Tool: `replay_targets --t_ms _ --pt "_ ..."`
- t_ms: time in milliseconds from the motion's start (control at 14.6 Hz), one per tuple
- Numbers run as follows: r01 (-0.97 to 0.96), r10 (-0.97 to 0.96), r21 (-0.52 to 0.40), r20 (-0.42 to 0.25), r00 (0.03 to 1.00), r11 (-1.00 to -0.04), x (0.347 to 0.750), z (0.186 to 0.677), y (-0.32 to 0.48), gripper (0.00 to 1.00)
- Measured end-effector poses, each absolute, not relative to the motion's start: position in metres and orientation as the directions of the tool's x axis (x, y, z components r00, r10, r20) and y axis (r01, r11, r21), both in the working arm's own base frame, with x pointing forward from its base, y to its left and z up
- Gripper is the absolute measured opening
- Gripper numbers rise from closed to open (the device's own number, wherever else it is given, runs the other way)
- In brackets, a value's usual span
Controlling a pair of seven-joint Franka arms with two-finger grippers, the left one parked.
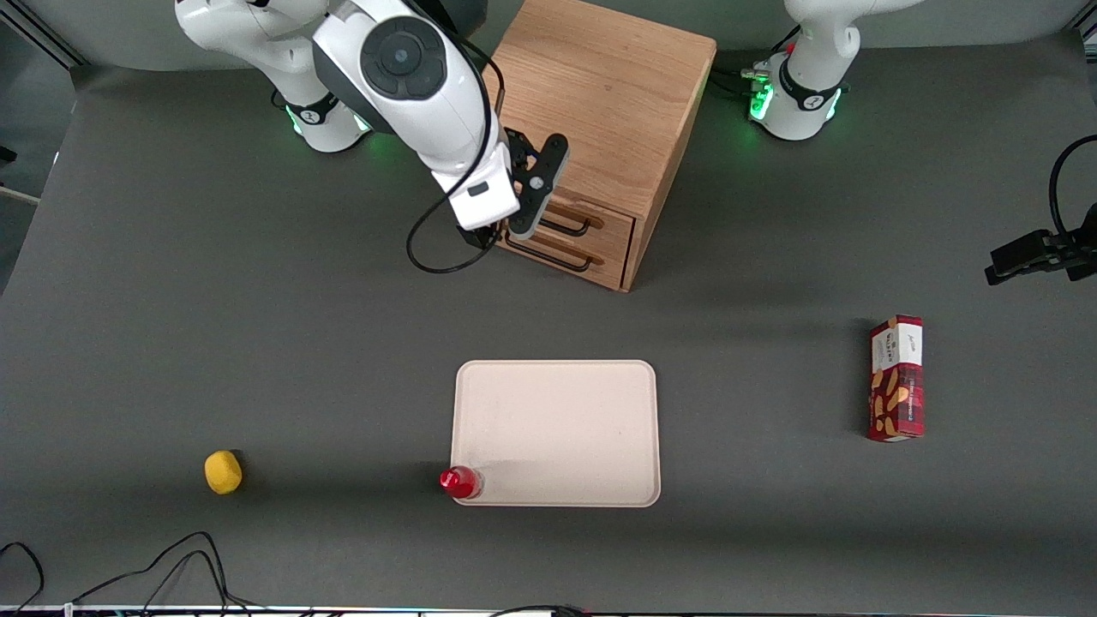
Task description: Open upper drawer
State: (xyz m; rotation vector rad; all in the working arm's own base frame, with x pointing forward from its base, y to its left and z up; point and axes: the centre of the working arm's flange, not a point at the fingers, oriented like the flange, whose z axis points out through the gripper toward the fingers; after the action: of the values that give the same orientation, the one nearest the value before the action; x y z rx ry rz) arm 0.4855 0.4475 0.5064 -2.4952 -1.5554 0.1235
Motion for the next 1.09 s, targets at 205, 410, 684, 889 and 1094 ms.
replay_targets --t_ms 205,410,684,889,1094 --pt "0.893 0.909 -0.209 0.038 0.414 -0.398 0.486 0.478 0.452 1.00" --pt "0.897 0.916 -0.212 0.020 0.401 -0.388 0.487 0.459 0.454 1.00" --pt "0.901 0.926 -0.229 0.003 0.378 -0.368 0.481 0.443 0.461 1.00" --pt "0.903 0.932 -0.240 -0.010 0.363 -0.355 0.475 0.434 0.467 1.00" --pt "0.909 0.935 -0.226 -0.024 0.354 -0.350 0.477 0.424 0.467 1.00"
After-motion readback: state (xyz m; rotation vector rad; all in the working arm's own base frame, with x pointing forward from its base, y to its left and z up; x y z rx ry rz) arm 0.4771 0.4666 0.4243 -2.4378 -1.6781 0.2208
